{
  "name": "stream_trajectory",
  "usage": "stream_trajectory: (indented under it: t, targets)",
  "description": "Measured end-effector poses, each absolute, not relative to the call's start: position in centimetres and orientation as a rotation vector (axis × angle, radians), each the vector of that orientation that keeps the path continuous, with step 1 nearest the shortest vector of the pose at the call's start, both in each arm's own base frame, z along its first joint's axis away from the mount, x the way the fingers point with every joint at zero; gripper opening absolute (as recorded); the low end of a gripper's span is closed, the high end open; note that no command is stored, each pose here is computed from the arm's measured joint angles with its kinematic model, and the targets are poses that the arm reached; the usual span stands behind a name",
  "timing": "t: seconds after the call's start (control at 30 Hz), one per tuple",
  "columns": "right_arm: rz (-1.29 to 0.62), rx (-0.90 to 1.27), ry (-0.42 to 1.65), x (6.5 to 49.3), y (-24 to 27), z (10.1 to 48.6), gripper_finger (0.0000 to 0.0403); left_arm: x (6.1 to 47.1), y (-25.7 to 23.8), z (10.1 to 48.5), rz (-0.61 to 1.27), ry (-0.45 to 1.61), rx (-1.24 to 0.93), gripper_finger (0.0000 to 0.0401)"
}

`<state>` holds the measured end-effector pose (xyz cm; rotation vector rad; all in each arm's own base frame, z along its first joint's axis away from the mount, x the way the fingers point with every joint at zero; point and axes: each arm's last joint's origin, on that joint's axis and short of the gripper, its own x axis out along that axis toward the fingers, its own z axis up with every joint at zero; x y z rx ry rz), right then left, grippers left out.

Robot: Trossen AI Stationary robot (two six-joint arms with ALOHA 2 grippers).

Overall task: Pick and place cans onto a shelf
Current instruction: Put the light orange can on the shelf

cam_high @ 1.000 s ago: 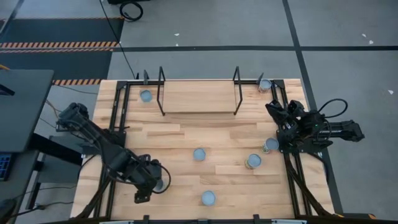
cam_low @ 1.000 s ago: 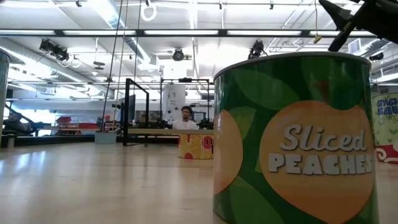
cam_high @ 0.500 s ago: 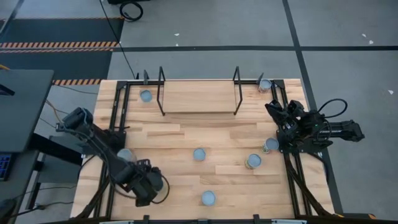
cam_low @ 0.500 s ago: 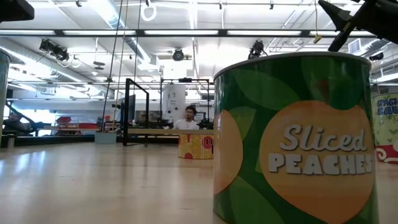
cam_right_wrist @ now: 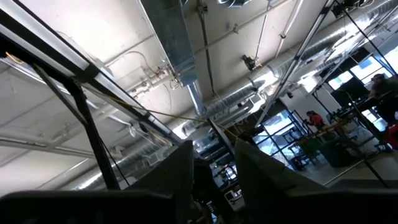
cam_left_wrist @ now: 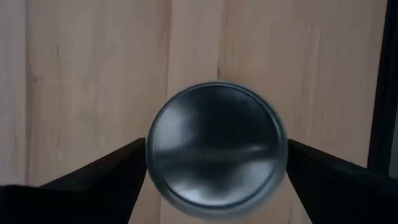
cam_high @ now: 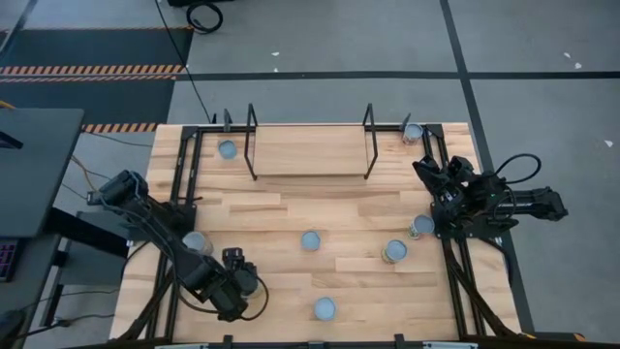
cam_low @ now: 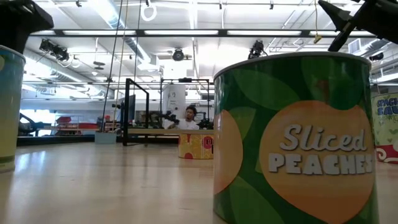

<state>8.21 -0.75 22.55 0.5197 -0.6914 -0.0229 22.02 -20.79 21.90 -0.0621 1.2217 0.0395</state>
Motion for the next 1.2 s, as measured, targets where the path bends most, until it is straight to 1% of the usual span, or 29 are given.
stream_trajectory:
  t: [0.27,0.33,0.47,0.57,0.67,0.83,0.97,1.1,1.2]
  targets:
    - [-0.013,0.526,-0.690,8.2,-0.7,22.6,0.0126,22.4,-20.1,21.1,0.066,1.223,-0.081,0.0368]
    - [-0.014,0.525,-0.690,8.2,-0.7,22.6,0.0126,22.4,-20.0,21.1,0.053,1.222,-0.064,0.0355]
    - [-0.015,0.521,-0.690,8.2,-0.7,22.6,0.0126,22.7,-19.7,21.2,0.052,1.227,-0.047,0.0316]
    - [-0.016,0.517,-0.690,8.2,-0.7,22.6,0.0126,23.2,-19.0,21.9,0.065,1.249,-0.013,0.0316]
    - [-0.046,0.524,-0.686,8.3,-0.8,22.5,0.0126,23.5,-18.1,23.4,0.044,1.300,0.103,0.0316]
    - [-0.160,0.547,-0.629,8.6,-1.1,21.8,0.0126,23.9,-15.2,26.2,0.000,1.347,0.283,0.0316]
    - [-0.209,0.545,-0.578,8.9,-1.2,21.3,0.0126,25.2,-11.6,28.7,-0.003,1.289,0.297,0.0316]
    - [-0.217,0.525,-0.578,8.9,-1.2,21.3,0.0126,27.3,-7.6,32.5,0.001,1.179,0.318,0.0316]
    - [-0.263,0.523,-0.581,8.9,-1.3,21.2,0.0126,29.5,-4.2,35.3,0.051,1.078,0.305,0.0316]
